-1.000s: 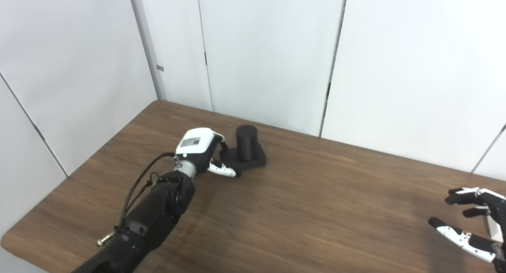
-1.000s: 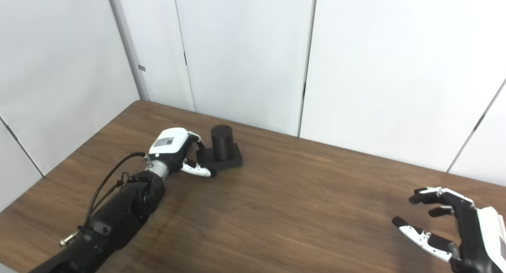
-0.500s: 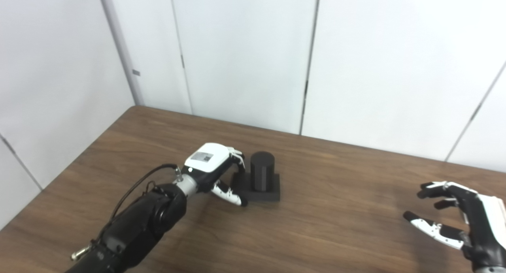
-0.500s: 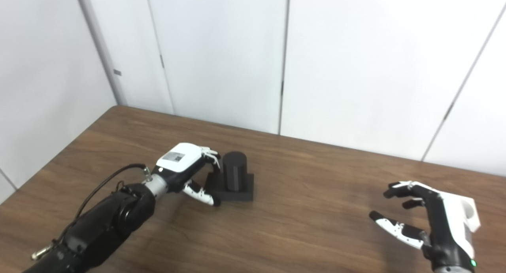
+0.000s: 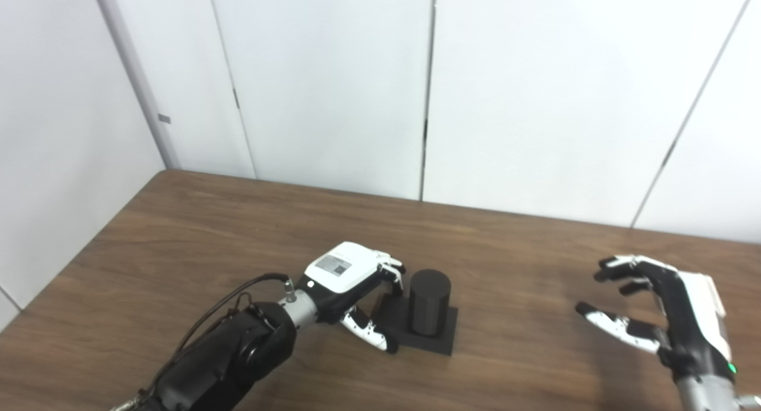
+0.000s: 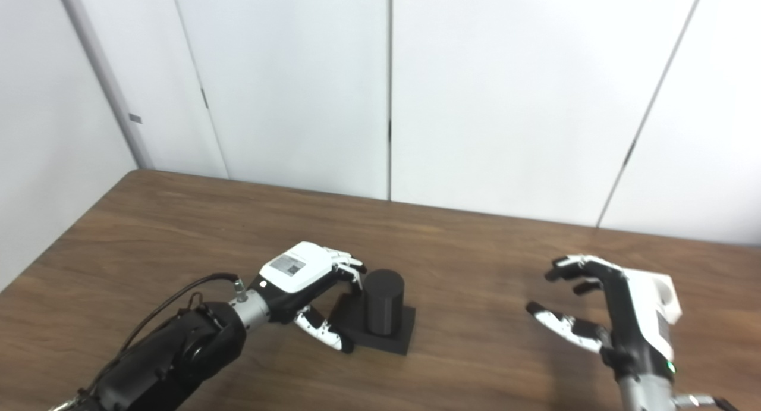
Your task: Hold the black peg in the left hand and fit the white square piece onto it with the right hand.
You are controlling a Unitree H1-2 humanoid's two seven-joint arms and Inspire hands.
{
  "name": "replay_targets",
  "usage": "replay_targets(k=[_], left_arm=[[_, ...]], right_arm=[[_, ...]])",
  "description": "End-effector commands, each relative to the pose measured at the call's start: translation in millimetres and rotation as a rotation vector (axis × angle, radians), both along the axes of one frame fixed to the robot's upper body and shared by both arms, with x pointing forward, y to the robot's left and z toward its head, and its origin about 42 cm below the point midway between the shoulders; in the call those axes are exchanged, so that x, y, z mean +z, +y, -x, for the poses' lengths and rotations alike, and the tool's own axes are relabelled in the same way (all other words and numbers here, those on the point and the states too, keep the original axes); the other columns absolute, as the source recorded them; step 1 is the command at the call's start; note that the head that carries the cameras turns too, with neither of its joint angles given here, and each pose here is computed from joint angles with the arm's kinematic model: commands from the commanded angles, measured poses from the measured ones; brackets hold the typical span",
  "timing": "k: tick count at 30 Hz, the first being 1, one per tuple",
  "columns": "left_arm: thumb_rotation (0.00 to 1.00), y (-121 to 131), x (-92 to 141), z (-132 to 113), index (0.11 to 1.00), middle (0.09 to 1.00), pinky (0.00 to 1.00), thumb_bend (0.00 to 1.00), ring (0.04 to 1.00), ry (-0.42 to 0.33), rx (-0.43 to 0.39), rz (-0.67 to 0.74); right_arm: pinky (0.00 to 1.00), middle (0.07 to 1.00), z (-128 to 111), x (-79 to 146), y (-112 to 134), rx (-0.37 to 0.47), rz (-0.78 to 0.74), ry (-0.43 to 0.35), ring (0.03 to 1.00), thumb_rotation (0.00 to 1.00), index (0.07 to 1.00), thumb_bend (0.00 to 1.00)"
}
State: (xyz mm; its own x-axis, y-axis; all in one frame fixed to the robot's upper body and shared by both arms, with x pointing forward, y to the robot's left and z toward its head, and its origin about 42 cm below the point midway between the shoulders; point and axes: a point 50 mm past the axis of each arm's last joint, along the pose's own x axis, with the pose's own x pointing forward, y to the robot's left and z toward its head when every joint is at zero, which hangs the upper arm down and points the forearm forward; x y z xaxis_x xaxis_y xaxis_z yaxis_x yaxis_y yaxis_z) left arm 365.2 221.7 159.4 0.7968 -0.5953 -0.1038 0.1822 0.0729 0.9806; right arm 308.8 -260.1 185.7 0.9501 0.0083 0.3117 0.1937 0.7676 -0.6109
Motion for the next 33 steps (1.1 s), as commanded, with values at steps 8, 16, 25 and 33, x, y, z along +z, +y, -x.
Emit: replay_targets(k=[8, 16, 25, 33], left_arm=[[0.08, -22.8, -43.3, 24.9, 0.493, 0.838, 0.86, 0.52, 0.848, 0.092, -0.102, -0.305], [0.08, -16.8, -52.7, 27.1, 0.493, 0.835, 0.84, 0.52, 0.837, 0.089, -0.097, -0.343], [0.07, -0.3, -52.4, 29.6, 0.493, 0.838, 0.85, 0.52, 0.831, 0.105, -0.082, -0.345], [0.07, 11.8, -56.6, 31.2, 0.492, 0.805, 0.78, 0.52, 0.804, 0.066, -0.096, -0.33]], right_arm=[[0.53, 0.673, -5.3, 31.1, 0.1, 0.029, 0.04, -0.102, 0.629, 0.13, 0.491, 0.5], [0.57, 0.719, -10.2, 73.4, -47.3, 0.087, 0.265, -0.053, 0.671, 0.13, 0.496, 0.51], [0.63, 0.831, -27.7, 124.5, -77.4, -0.017, 0.699, 0.117, 0.787, 0.11, 0.761, 0.84], [0.79, 0.905, -58.3, 134.0, -81.7, -0.094, 0.888, 0.278, 0.885, 0.15, 0.824, 0.9]])
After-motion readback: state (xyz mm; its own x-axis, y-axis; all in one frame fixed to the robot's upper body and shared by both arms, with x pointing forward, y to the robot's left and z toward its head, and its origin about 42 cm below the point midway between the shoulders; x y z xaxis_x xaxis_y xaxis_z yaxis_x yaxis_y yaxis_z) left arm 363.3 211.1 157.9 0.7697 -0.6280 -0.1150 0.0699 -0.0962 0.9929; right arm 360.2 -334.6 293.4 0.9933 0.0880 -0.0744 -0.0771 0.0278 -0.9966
